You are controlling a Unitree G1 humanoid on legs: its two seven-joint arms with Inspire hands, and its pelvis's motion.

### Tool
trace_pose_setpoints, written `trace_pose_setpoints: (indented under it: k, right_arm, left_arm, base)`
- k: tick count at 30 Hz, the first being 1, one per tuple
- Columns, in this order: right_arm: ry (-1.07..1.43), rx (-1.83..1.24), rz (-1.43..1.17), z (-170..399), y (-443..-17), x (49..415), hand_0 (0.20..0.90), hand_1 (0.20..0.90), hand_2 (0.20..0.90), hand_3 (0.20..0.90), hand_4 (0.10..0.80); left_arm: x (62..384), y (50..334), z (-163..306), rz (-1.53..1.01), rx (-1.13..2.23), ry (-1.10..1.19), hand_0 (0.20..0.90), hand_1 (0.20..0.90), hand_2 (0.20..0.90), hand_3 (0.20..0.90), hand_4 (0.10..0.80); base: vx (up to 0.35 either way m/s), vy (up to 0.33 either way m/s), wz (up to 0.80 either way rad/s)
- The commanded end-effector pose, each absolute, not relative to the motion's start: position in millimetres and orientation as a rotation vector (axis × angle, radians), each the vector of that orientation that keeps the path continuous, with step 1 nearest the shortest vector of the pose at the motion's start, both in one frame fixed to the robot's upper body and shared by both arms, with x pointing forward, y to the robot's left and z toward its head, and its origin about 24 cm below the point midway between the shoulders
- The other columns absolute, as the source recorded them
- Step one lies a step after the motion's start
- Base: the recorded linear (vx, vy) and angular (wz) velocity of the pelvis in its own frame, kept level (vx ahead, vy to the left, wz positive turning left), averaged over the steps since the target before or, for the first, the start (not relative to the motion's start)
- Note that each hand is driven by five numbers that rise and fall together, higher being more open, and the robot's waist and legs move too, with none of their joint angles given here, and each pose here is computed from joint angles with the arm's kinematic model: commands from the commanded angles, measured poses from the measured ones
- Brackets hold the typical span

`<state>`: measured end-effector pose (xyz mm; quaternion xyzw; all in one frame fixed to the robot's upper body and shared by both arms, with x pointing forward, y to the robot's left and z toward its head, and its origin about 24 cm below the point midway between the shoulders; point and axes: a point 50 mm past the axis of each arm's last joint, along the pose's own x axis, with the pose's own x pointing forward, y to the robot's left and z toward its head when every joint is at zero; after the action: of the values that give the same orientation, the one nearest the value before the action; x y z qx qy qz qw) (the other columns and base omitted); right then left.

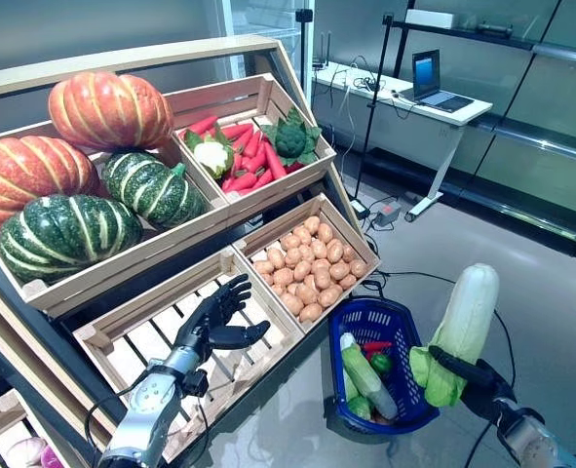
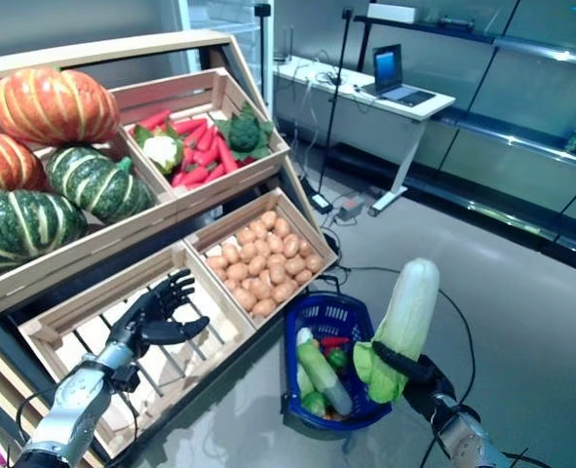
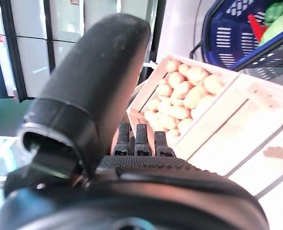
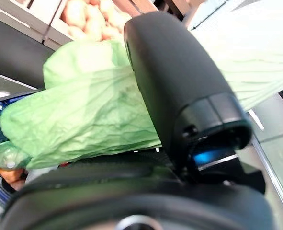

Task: Put vegetables into the basket

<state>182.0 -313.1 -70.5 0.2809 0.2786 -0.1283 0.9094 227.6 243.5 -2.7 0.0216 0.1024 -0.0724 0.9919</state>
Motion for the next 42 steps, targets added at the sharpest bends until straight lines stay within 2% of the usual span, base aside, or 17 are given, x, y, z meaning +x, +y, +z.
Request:
trace_pose_setpoints:
  k: [1, 6, 10, 14, 20, 35, 36, 42]
  right_arm:
    - [0.246, 0.484, -0.260, -2.6, -344.3, 246.3, 0.300, 0.300, 0.300, 0.300, 0.400]
    - [0.247, 0.451, -0.267, 6.4, -341.9, 264.8, 0.300, 0.300, 0.300, 0.300, 0.400]
    - [0.167, 0.414, -0.248, 40.3, -340.8, 298.3, 0.300, 0.300, 0.300, 0.300, 0.400]
    - [0.105, 0.393, -0.260, 72.0, -346.4, 319.7, 0.300, 0.300, 0.300, 0.300, 0.400]
    - [0.098, 0.339, -0.261, 89.9, -346.4, 333.4, 0.300, 0.300, 0.300, 0.300, 0.400]
    - [0.011, 0.278, -0.324, 156.5, -352.5, 359.3, 0.300, 0.300, 0.300, 0.300, 0.400]
    - [0.003, 0.287, -0.350, 164.5, -354.9, 360.3, 0.900, 0.900, 0.900, 0.900, 0.800]
    - [-0.043, 0.320, -0.385, 172.5, -359.8, 359.4, 0.900, 0.900, 0.900, 0.900, 0.800]
  left_arm:
    - [253.6, 243.4, 33.3, -0.163, 0.086, 0.030, 0.900, 0.900, 0.900, 0.900, 0.800]
    - [262.5, 233.5, 38.4, -0.186, 0.077, -0.001, 0.900, 0.900, 0.900, 0.900, 0.800]
    - [288.1, 223.3, 71.7, -0.207, 0.078, -0.141, 0.900, 0.900, 0.900, 0.900, 0.800]
    - [300.3, 206.2, 99.2, -0.218, 0.063, -0.284, 0.900, 0.900, 0.900, 0.900, 0.800]
    - [309.6, 195.7, 118.7, -0.186, 0.017, -0.368, 0.900, 0.900, 0.900, 0.900, 0.800]
    - [321.3, 181.6, 129.1, -0.210, -0.024, -0.388, 0.900, 0.900, 0.900, 0.900, 0.800]
    - [322.1, 180.1, 135.1, -0.208, -0.028, -0.413, 0.900, 0.900, 0.900, 0.900, 0.800]
    - [322.2, 176.3, 142.3, -0.228, -0.021, -0.441, 0.900, 0.900, 0.900, 0.900, 0.800]
  base:
    - [0.120, -0.018, 0.00]
    - [-0.010, -0.035, 0.01]
    - [-0.310, -0.030, 0.05]
    - [-0.270, 0.035, 0.06]
    - [-0.123, -0.003, 0.18]
    - [-0.107, 0.006, 0.11]
    - [-0.108, -0.013, 0.09]
    - [-0.075, 0.012, 0.09]
